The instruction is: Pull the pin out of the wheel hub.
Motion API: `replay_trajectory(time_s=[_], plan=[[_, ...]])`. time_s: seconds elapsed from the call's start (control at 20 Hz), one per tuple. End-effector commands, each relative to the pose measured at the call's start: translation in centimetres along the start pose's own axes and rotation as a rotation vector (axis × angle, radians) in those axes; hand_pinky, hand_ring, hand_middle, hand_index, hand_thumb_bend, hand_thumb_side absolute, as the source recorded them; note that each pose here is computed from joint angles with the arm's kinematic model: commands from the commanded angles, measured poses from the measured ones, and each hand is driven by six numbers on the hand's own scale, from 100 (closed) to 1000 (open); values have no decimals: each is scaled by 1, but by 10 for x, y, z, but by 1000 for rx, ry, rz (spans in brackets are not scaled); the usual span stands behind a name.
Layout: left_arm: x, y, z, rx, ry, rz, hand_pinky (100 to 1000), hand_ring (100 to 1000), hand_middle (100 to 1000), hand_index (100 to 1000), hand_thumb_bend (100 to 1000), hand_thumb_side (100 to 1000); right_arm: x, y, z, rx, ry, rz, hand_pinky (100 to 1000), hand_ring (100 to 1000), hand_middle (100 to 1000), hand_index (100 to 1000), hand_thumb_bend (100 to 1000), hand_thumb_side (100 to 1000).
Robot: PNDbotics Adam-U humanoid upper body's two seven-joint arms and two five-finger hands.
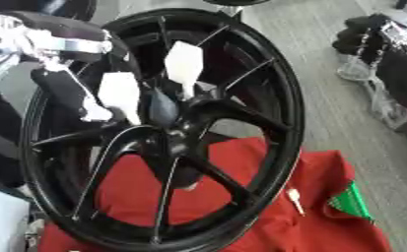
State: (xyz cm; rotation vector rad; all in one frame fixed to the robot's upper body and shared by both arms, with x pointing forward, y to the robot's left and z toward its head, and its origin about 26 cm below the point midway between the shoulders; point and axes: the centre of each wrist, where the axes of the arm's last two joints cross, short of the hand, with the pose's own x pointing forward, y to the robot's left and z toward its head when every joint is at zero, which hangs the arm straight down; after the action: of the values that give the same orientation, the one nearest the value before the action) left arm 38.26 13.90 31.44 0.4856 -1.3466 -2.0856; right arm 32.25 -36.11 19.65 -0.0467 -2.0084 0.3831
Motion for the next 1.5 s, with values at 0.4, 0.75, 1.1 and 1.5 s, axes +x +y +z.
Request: replay_trajectory(time_s=[0.4, 0.75, 1.1, 1.5], plan=[[-1, 12, 24, 43, 31, 53, 870, 771, 575, 520, 100, 205, 7, -5, -3, 8, -9, 27, 846, 737, 659, 760, 100, 741], [-1, 23, 53, 163, 44, 41, 861, 760, 561, 406, 100, 213, 7, -5, -2, 5, -4, 30, 846, 737, 659, 760, 100, 741], [-15, 36, 115, 417, 58, 59, 860, 749, 558, 393, 100, 210, 7, -7, -1, -7, -6, 33, 846, 737, 660, 760, 100, 739], [-73, -7, 185, 589, 269, 204, 863, 744, 555, 399, 100, 248, 9, -11, 0, -30, -13, 36, 847, 738, 660, 761, 100, 736]])
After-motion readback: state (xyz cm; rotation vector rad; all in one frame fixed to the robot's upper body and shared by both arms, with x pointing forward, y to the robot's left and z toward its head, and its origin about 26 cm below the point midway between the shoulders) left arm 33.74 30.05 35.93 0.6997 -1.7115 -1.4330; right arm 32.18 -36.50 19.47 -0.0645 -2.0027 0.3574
